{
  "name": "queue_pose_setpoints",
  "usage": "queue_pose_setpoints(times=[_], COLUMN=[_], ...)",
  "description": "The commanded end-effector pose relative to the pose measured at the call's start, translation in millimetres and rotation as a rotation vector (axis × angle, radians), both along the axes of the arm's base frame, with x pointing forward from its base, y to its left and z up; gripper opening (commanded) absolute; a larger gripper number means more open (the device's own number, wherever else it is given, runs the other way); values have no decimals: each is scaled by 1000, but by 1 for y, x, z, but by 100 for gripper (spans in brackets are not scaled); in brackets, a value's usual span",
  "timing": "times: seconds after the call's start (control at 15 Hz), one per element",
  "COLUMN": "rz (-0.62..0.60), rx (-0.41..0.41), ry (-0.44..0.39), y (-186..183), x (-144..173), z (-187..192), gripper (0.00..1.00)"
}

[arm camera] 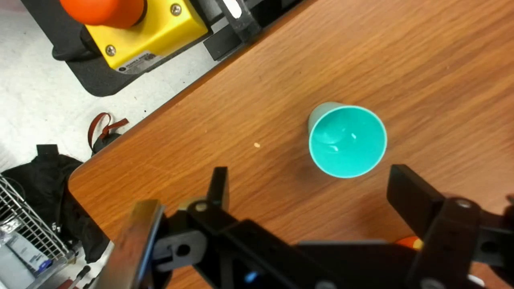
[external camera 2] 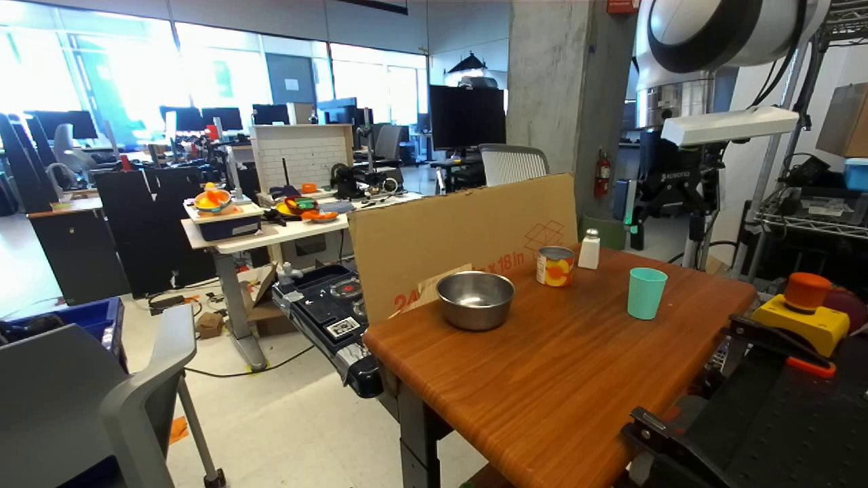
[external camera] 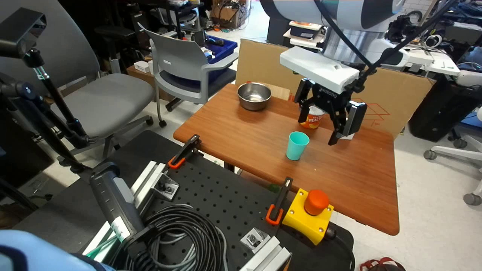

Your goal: Put the cup in the silver bowl.

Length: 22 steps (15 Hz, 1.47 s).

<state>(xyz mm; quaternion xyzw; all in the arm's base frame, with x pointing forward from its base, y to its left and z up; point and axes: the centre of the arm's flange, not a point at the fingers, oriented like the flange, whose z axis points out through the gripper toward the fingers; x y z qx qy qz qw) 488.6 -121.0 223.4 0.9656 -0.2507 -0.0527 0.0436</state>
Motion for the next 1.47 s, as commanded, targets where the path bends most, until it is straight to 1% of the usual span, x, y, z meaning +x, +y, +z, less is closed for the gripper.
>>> queue_pose_setpoints(times=[0.0, 0.2, 0.53, 0.87, 1.0, 1.13, 1.2, 1.27, 1.33, 1.4], rz=[15, 32, 92, 96, 95, 102, 108, 113, 122, 130], rx=[-46, -47, -25, -43, -48, -56, -60, -60, -64, -68], ry=[-26, 2, 37, 35, 44, 71, 85, 101, 110, 118], y=[-13, -14, 0, 2, 1, 2, 2, 3, 6, 8], x=[10, 7, -2, 1, 2, 2, 2, 2, 2, 2], z=[-18, -28, -34, -43, -46, -54, -59, -65, -70, -75], gripper=[100, 100, 100, 100, 100, 100, 75, 74, 68, 58])
